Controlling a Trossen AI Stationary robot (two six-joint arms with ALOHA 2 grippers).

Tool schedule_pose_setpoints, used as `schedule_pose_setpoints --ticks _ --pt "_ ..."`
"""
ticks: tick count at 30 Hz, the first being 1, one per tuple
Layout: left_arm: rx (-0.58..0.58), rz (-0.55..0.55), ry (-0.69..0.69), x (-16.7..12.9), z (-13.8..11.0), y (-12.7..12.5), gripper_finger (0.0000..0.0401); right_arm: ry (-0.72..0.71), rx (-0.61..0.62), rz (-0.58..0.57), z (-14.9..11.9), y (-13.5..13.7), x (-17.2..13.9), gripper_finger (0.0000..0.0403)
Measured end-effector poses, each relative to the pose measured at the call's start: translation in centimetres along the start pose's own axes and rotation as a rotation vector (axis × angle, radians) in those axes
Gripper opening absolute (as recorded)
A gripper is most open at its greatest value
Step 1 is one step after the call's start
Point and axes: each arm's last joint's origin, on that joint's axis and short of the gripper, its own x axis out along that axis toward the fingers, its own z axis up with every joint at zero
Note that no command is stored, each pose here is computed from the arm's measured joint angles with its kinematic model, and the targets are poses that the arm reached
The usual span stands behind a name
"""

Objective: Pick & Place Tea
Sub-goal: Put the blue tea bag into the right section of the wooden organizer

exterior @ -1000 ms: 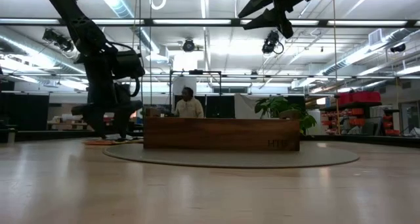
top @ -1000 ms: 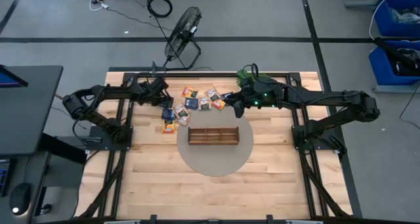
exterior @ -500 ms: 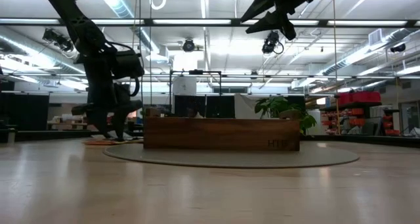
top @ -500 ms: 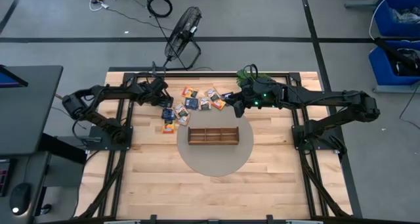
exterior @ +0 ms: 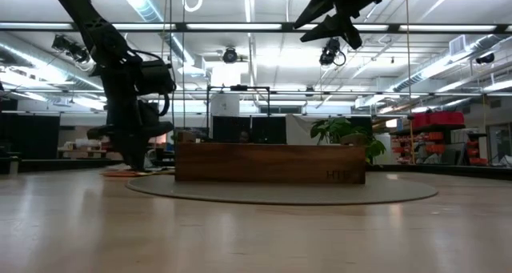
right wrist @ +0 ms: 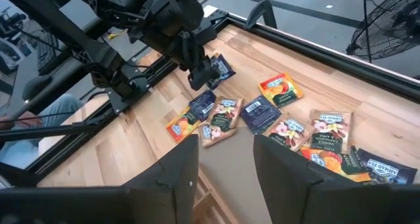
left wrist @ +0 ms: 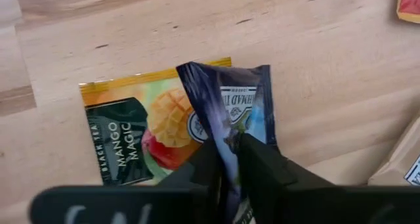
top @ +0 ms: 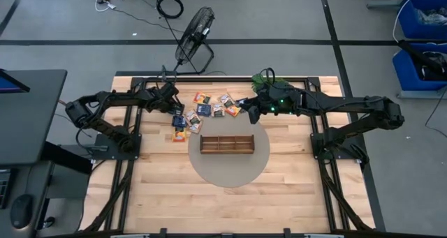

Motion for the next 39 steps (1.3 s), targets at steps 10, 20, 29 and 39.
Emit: schedule_pose_setpoints --ticks 10,20,29,39 --pt "0.042 -0.087 -0.019 -1.4 -0.1 -0.5 0.0013 0.0 0.0 0.0 0.0 0.0 0.0 0.0155" --pt "0.069 -0.317 -0.174 -6.6 -0.2 -1.7 0.0009 -0.039 0.067 0.033 0.4 0.3 0.0 0.0155" --pt "0.089 -0.602 -0.434 -12.5 -0.9 -3.2 0.0007 -0.125 0.134 0.068 1.3 0.3 0.9 0.0155" --pt "0.088 -0.818 -0.533 -16.0 -2.1 -4.0 0.0007 -0.286 0.312 0.213 2.5 1.3 3.1 0.0155"
